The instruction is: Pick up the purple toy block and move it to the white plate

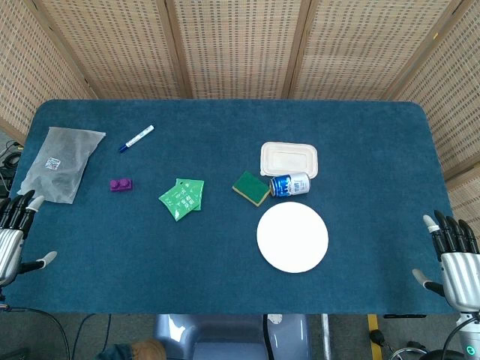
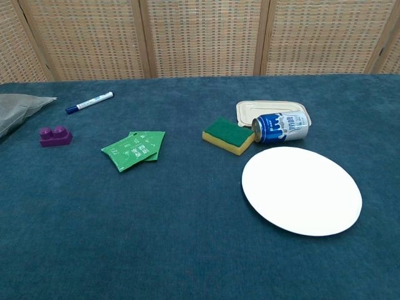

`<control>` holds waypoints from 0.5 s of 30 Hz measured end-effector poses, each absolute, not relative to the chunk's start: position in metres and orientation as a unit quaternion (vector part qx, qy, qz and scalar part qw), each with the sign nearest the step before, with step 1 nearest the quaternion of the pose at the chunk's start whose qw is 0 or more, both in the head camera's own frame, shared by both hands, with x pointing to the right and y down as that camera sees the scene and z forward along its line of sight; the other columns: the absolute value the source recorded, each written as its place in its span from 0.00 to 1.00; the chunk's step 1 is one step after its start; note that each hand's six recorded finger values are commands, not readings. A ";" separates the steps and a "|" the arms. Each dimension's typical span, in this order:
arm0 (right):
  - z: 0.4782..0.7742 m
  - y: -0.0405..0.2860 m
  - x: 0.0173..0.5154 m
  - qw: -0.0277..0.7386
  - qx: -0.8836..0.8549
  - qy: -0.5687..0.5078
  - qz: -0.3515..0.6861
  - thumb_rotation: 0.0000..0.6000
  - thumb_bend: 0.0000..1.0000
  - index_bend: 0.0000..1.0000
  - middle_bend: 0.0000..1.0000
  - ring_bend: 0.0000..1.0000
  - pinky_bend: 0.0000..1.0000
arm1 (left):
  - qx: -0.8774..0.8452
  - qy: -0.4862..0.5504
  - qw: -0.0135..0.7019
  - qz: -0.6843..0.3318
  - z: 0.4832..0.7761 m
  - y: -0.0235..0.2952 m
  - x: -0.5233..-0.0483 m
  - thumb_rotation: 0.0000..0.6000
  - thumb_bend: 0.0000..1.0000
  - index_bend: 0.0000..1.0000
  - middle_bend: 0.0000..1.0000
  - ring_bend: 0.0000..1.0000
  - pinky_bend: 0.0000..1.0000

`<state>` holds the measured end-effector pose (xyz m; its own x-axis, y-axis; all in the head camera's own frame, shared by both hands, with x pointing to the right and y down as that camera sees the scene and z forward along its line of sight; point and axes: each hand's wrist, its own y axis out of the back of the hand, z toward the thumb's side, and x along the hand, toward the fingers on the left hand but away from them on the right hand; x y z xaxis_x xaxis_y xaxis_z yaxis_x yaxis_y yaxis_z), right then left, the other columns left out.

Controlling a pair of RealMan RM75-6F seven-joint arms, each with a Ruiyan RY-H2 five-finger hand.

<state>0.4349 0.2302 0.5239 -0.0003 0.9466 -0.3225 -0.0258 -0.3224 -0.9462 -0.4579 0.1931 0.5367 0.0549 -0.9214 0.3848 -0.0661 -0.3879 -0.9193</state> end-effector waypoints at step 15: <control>0.530 0.229 0.436 0.410 -0.570 -0.402 0.587 1.00 0.00 0.02 0.00 0.00 0.00 | -0.625 0.370 0.377 -0.574 0.564 0.156 -0.460 1.00 0.02 0.00 0.00 0.00 0.00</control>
<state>0.4359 0.2288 0.5302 -0.0134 0.9405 -0.3395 -0.0231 -0.3397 -0.9402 -0.4596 0.1560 0.5639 0.0669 -0.8959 0.4393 -0.0289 -0.4418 -0.8966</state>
